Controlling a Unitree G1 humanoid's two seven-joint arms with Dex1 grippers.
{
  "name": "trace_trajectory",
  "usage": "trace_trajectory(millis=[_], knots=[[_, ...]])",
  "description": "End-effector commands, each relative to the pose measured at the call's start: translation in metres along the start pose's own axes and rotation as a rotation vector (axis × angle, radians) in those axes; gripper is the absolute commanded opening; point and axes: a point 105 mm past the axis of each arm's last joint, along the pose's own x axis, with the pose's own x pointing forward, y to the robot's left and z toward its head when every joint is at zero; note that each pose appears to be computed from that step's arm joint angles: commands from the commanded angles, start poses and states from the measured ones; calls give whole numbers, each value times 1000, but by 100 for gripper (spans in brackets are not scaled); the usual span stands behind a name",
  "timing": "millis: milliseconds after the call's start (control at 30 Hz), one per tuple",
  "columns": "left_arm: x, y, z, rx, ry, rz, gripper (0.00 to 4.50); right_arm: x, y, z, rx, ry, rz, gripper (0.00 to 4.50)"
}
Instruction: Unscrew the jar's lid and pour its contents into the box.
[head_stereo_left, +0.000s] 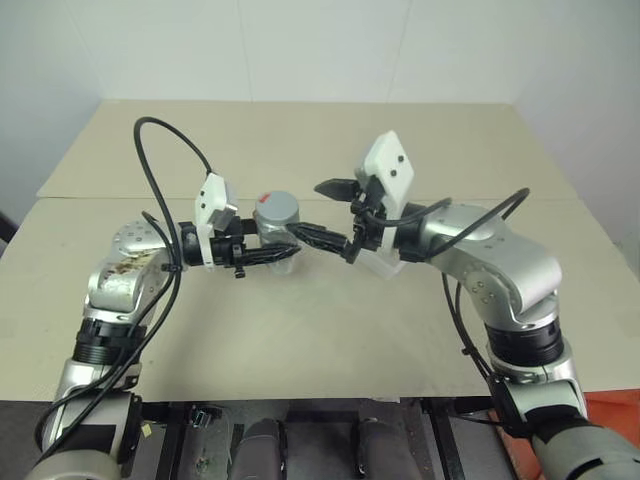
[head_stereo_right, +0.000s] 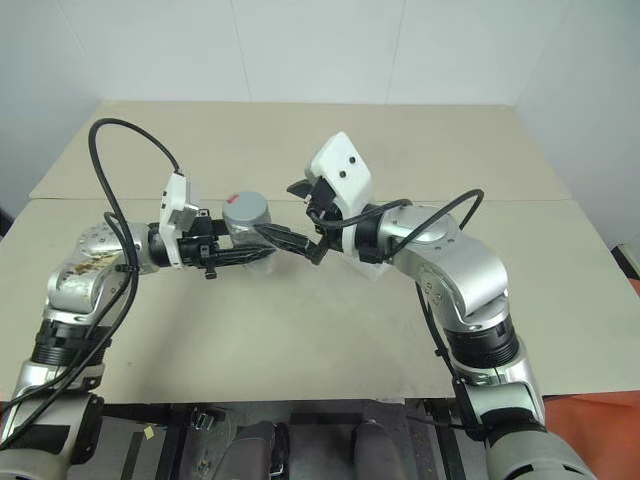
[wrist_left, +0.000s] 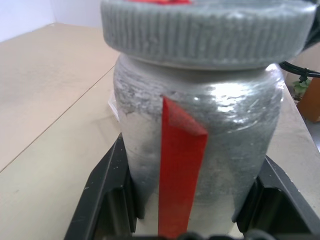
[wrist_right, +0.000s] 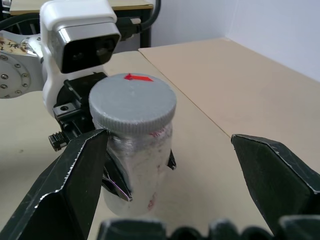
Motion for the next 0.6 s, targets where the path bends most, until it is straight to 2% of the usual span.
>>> trace_trajectory(millis=[33,600], knots=[[-2,-7,19,61,-48,-33,200,-6,-4,11,-41,-42,-26,446],[-5,-14,17,52,-44,-54,200,-8,-8,9,-46,-28,-34,446]])
